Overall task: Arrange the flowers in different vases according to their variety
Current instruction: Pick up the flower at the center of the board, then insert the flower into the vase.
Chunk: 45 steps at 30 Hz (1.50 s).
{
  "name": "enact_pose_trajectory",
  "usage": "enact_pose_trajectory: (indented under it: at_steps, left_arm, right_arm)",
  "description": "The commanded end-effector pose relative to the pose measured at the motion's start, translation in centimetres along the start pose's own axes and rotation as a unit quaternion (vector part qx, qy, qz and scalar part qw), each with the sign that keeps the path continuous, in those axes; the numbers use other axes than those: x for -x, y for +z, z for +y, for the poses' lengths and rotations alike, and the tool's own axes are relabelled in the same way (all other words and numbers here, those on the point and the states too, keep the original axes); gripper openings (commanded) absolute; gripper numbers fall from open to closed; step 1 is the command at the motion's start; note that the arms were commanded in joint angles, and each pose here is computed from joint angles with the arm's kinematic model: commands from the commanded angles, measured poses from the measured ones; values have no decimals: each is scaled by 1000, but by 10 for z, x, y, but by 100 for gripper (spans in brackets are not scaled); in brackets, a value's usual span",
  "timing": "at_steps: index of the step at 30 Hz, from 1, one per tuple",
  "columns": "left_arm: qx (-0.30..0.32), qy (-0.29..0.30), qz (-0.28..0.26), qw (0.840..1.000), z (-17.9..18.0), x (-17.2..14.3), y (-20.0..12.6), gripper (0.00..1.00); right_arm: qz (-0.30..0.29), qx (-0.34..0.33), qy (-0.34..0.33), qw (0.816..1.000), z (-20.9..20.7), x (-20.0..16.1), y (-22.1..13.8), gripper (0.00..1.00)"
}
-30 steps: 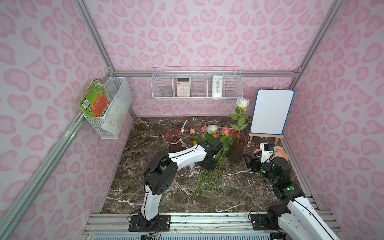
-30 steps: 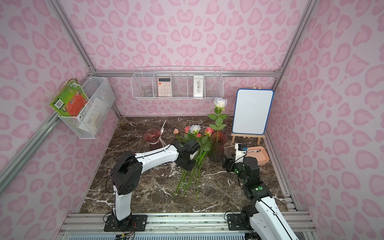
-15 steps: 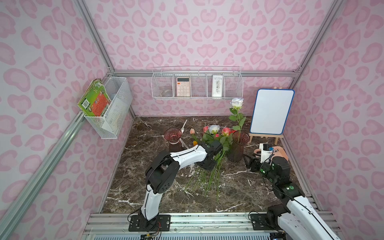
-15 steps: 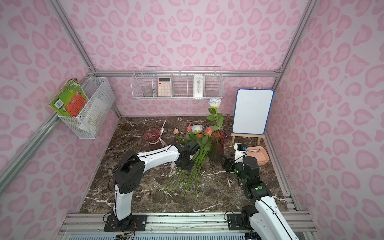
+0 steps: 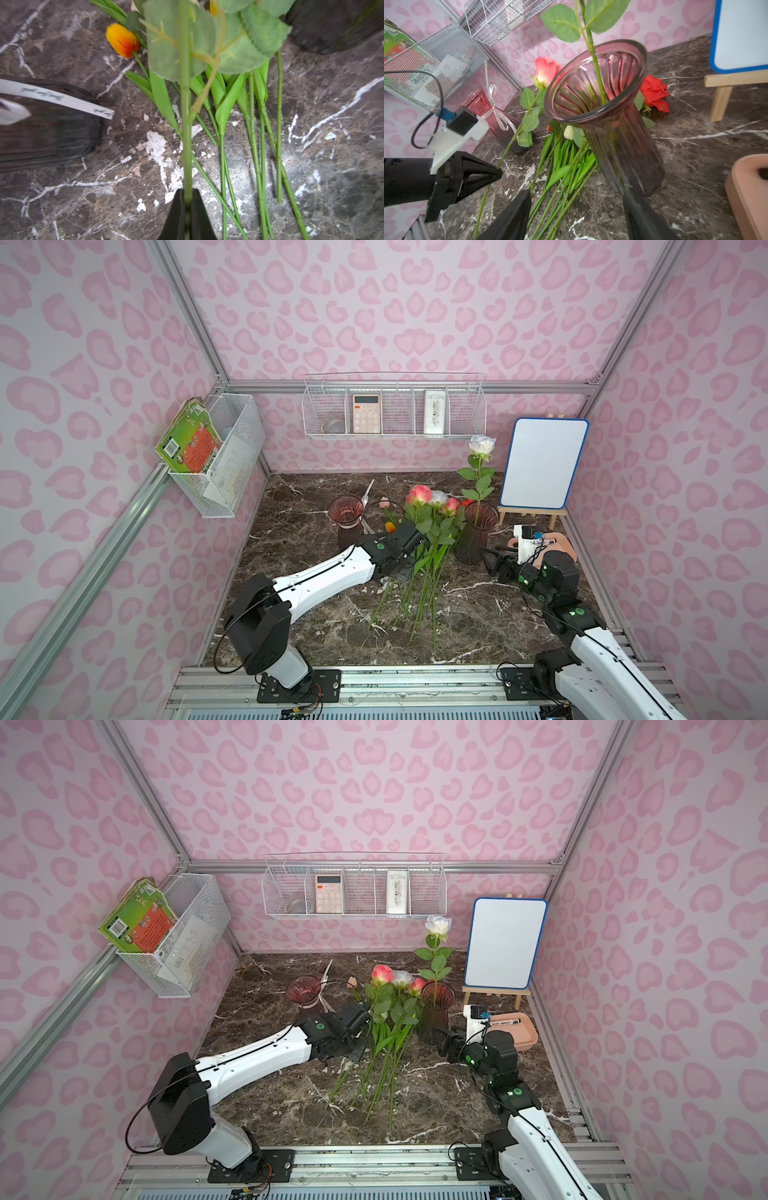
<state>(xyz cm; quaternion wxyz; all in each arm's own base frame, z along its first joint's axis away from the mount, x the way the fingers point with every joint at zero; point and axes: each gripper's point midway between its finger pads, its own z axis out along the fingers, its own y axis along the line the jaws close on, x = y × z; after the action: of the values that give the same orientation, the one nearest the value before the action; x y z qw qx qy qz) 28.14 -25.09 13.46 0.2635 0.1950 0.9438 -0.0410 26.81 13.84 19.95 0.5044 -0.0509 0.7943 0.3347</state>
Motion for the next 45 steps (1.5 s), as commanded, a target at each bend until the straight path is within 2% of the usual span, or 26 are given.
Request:
enact_pose_trajectory:
  at_steps: [1,6,9,12,18,22,28,31,38,43,45]
  left_arm:
    - [-14,-23,-45,999,1,14,-20,0]
    - [-54,-31,-89,994,-5,26,-46,0]
    - [-102,-25,-120,987,-19,38,-58,0]
    - [-172,-15,-150,974,-42,51,-73,0]
    - [-308,17,-194,931,-90,69,-102,0]
    - [-353,29,-204,913,-107,71,-113,0]
    - [-384,52,-211,897,-119,63,-123,0]
    - [-386,54,-208,897,-120,59,-121,0]
    - [-361,45,-208,908,-112,61,-117,0]
    - [-317,28,-216,923,-94,59,-113,71]
    - [-290,15,-218,932,-82,54,-108,90]
  right_arm:
    - [-5,41,4,999,15,4,1,72]
    - [-6,72,0,997,25,3,-1,72]
    - [-10,109,-2,994,39,6,-1,72]
    - [-15,149,-5,989,57,12,-1,72]
    - [-1,249,-24,968,113,22,5,67]
    - [8,296,-28,955,143,28,13,62]
    - [0,311,-9,950,153,41,24,54]
    - [1,329,-4,944,159,45,25,43]
    - [-1,348,-7,937,166,48,23,0]
    - [-38,269,-38,962,149,72,26,0]
    - [-60,224,-55,971,138,90,25,0]
